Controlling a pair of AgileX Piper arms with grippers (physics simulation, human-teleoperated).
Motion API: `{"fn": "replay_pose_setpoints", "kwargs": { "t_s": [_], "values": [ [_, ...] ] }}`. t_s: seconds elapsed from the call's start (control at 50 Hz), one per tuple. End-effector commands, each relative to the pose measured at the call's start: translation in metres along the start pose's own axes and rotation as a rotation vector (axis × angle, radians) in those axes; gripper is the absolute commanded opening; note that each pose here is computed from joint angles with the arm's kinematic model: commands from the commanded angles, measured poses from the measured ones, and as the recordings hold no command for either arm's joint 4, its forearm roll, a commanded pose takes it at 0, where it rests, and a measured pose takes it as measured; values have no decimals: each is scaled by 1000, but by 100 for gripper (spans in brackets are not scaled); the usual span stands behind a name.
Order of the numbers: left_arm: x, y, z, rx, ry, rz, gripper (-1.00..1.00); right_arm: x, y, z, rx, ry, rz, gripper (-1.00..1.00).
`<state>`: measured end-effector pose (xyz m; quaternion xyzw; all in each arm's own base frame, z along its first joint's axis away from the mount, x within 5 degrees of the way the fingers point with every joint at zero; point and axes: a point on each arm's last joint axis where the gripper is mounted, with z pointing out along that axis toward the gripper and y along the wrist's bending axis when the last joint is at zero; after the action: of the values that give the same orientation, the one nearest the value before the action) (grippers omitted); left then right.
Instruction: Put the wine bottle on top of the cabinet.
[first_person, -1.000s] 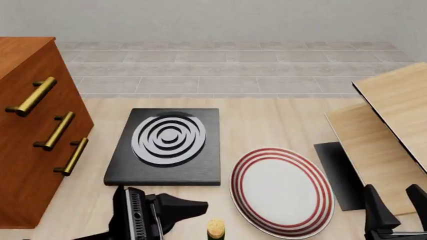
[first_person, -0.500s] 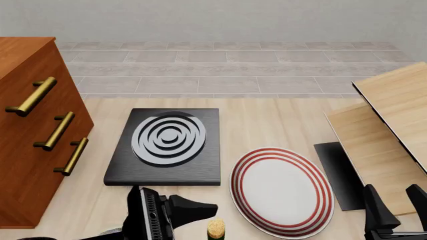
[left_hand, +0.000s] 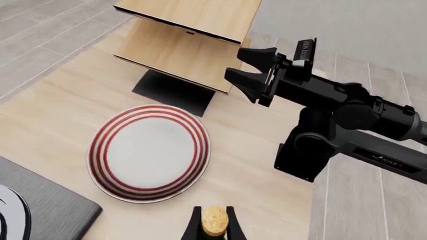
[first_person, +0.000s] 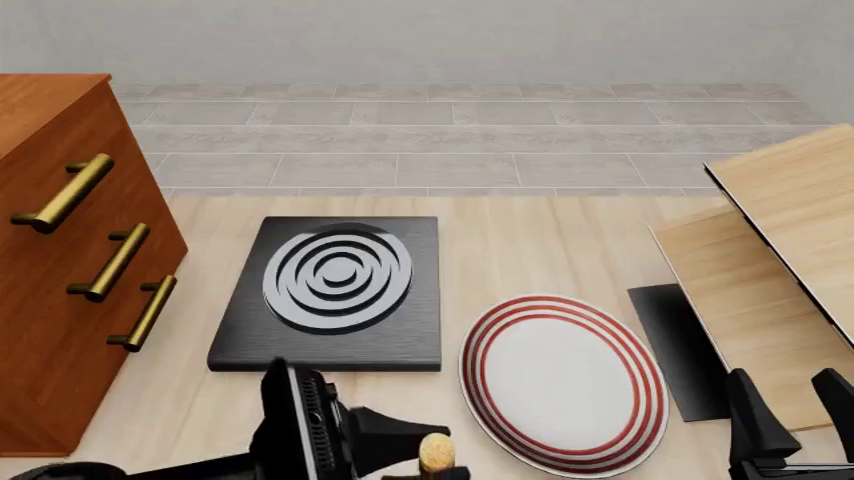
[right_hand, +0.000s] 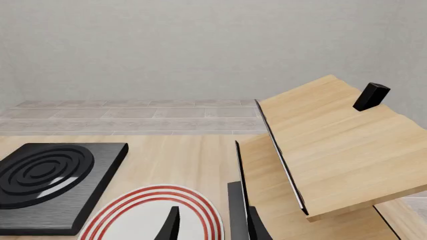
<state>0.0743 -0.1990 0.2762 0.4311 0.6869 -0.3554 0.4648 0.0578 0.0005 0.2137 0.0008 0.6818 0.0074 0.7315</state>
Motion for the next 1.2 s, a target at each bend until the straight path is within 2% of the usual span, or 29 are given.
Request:
{"fn": "replay_pose_setpoints", "kwargs": {
  "t_s": [0.02,0.04,0.08,0.1,0.14,0.24,0.28,0.36,0.56,0.6,0.62,0.64,0.72,0.88,0.92,1.08,1.2],
  "values": [
    [-20,2,-9,-12,-38,-7,-100,0,0,0,0,0,0,100],
    [-24,2,-14,-13,-61,-47,-100,0,0,0,0,0,0,100],
    [-33,-3,-24,14,-103,-52,-100,0,0,0,0,0,0,100],
    [-33,-1,-18,-1,-75,-14,-100,0,0,0,0,0,0,100],
    [-33,1,-13,-14,-55,9,-100,0,0,0,0,0,0,100],
    [-44,2,-19,-23,-75,17,-100,0,0,0,0,0,0,100],
    [-50,0,-29,-11,-110,6,-100,0,0,0,0,0,0,100],
    [-50,2,-27,-24,-94,32,-100,0,0,0,0,0,0,100],
    [-71,4,-45,-44,-138,71,-100,0,0,0,0,0,0,100],
    [-82,1,-63,-41,-205,97,-100,0,0,0,0,0,0,100],
    [-86,1,-70,-38,-227,59,-100,0,0,0,0,0,0,100],
    [-89,0,-73,-34,-233,57,-100,0,0,0,0,0,0,100],
    [-91,4,-75,-63,-207,92,-100,0,0,0,0,0,0,100],
    [-106,4,-89,-76,-204,100,-100,0,0,0,0,0,0,100],
    [-110,5,-95,-94,-210,142,-100,0,0,0,0,0,0,100],
    [-117,9,-110,-133,-215,135,-100,0,0,0,0,0,0,100],
    [-118,12,-116,-160,-180,126,-100,0,0,0,0,0,0,100]
  ]
}}
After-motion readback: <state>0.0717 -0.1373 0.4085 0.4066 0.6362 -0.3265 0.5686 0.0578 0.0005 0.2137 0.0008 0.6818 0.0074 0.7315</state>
